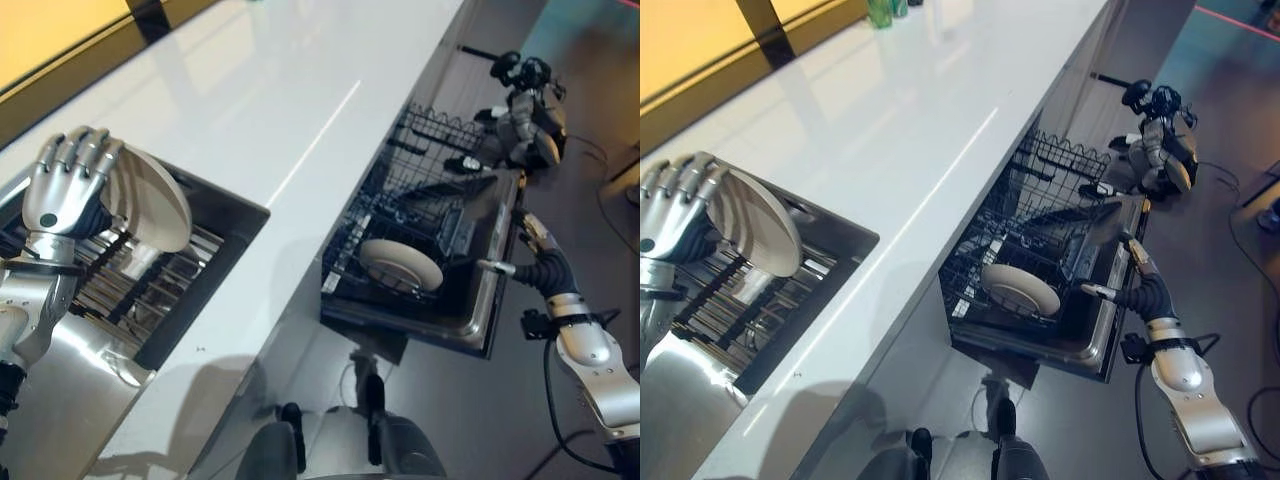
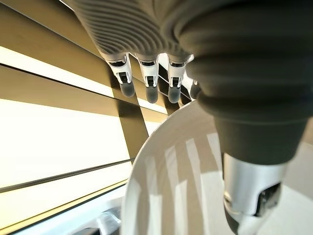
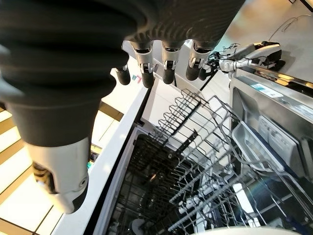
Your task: Pick up plates and place into dishwasher.
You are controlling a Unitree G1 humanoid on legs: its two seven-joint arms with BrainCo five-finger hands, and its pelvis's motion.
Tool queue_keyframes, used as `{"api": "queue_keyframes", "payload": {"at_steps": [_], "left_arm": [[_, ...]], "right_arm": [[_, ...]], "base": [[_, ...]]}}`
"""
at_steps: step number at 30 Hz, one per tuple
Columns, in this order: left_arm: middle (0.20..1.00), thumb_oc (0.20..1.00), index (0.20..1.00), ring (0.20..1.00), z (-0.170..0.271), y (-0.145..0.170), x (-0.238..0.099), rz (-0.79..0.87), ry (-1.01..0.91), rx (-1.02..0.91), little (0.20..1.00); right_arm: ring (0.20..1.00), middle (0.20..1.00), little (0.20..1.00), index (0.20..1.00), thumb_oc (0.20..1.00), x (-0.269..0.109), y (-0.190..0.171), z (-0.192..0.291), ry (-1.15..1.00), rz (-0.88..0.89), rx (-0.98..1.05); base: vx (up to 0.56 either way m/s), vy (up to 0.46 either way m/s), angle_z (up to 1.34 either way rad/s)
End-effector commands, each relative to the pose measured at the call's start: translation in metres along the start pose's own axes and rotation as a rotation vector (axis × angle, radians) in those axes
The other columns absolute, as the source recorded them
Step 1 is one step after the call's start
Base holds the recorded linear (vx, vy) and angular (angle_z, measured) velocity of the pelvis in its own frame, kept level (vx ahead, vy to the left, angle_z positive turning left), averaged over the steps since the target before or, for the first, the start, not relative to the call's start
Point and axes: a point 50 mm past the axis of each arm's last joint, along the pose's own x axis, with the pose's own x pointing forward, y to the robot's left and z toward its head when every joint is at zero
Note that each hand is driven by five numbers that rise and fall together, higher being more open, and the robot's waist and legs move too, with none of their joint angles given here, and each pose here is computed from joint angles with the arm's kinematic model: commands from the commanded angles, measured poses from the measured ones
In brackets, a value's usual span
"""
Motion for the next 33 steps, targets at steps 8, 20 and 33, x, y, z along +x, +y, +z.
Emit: {"api": "queue_keyframes", "payload": {"at_steps": [8,20,33], "left_arm": [[1.0,1.0,1.0,1.0,-0.021,0.047,0.052,0.238,0.055,0.087,1.0],[1.0,1.0,1.0,1.0,0.009,0.027,0.059,0.017,-0.075,0.031,1.0],[0.2,0.2,0.2,0.2,0.012,0.004,0.04,-0.2,-0.07,-0.061,0.2]], "right_arm": [[1.0,1.0,1.0,1.0,1.0,0.021,-0.01,0.039,-0.196,-0.091,0.015],[1.0,1.0,1.0,1.0,1.0,0.029,-0.018,0.054,-0.254,-0.087,-0.031],[1.0,1.0,1.0,1.0,1.0,0.028,-0.028,0.058,-0.276,-0.072,-0.074]], "base": [[-0.1,-0.01,-0.15],[-0.04,0.06,-0.03],[-0.02,0.052,-0.02]]}}
